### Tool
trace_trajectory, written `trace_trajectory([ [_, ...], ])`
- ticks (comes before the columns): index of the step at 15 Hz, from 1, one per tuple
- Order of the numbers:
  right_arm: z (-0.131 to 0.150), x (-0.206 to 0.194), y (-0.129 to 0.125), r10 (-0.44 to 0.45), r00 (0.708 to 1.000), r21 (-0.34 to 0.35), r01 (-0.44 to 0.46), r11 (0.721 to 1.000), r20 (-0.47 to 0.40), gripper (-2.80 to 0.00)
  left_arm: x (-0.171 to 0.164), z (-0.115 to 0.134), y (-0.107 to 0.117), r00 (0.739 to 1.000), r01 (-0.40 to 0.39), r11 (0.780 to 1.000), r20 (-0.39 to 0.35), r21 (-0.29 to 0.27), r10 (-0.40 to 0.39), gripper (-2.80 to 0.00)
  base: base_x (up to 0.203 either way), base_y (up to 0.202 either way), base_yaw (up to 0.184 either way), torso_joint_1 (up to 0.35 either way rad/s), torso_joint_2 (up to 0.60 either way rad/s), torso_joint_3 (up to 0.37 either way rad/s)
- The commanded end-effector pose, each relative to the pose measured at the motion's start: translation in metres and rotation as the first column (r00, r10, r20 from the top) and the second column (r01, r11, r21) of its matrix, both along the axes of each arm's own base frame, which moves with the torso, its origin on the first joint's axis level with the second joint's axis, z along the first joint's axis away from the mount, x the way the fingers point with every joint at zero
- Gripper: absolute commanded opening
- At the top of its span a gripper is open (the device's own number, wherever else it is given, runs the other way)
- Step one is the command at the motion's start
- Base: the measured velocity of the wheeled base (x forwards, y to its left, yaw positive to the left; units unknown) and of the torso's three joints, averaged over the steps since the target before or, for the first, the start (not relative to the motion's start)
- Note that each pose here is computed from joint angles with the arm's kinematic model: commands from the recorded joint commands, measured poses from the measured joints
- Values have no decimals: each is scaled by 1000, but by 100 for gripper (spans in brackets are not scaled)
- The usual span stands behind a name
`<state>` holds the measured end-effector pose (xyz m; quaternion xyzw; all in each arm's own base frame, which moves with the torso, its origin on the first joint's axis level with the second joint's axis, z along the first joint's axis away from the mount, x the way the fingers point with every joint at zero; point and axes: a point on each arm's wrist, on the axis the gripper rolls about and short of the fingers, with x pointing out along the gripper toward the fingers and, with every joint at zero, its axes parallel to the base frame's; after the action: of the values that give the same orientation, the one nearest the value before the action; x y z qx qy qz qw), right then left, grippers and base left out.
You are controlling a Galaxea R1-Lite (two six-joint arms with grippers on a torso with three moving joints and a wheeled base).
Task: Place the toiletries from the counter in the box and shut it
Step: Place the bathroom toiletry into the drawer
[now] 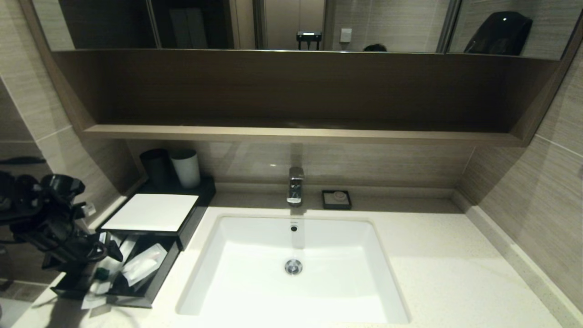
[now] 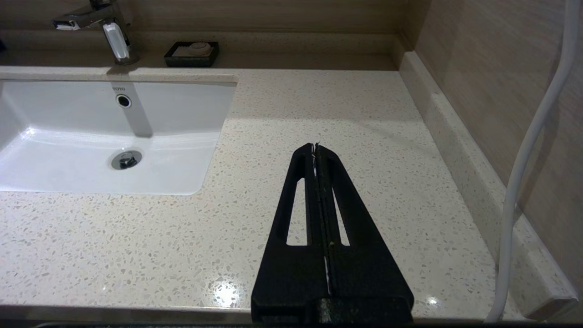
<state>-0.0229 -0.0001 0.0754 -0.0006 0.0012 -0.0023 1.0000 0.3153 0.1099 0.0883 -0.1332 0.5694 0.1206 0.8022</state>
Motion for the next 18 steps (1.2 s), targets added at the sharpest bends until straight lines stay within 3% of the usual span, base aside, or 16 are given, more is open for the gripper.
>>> trace_trajectory([
  [1, 0, 0, 0, 0, 1000, 0, 0, 1000, 0, -280, 0, -4, -2, 1000, -3, 1000, -14, -11, 3, 0, 0, 0, 0, 0, 0, 0],
  [7, 0, 0, 0, 0, 1000, 0, 0, 1000, -1, -280, 2, -7, -2, 1000, -7, 1000, -19, -12, 7, 0, 0, 0, 0, 0, 0, 0],
  [8, 0, 0, 0, 0, 1000, 0, 0, 1000, 0, -280, 3, -8, -2, 1000, -7, 1000, -22, -13, 7, -280, 0, 0, 0, 0, 0, 0],
  [18, 0, 0, 0, 2, 1000, 0, -2, 1000, 1, -280, 2, -4, -3, 1000, 1, 1000, -11, -9, -1, -280, 0, 0, 0, 0, 0, 0],
])
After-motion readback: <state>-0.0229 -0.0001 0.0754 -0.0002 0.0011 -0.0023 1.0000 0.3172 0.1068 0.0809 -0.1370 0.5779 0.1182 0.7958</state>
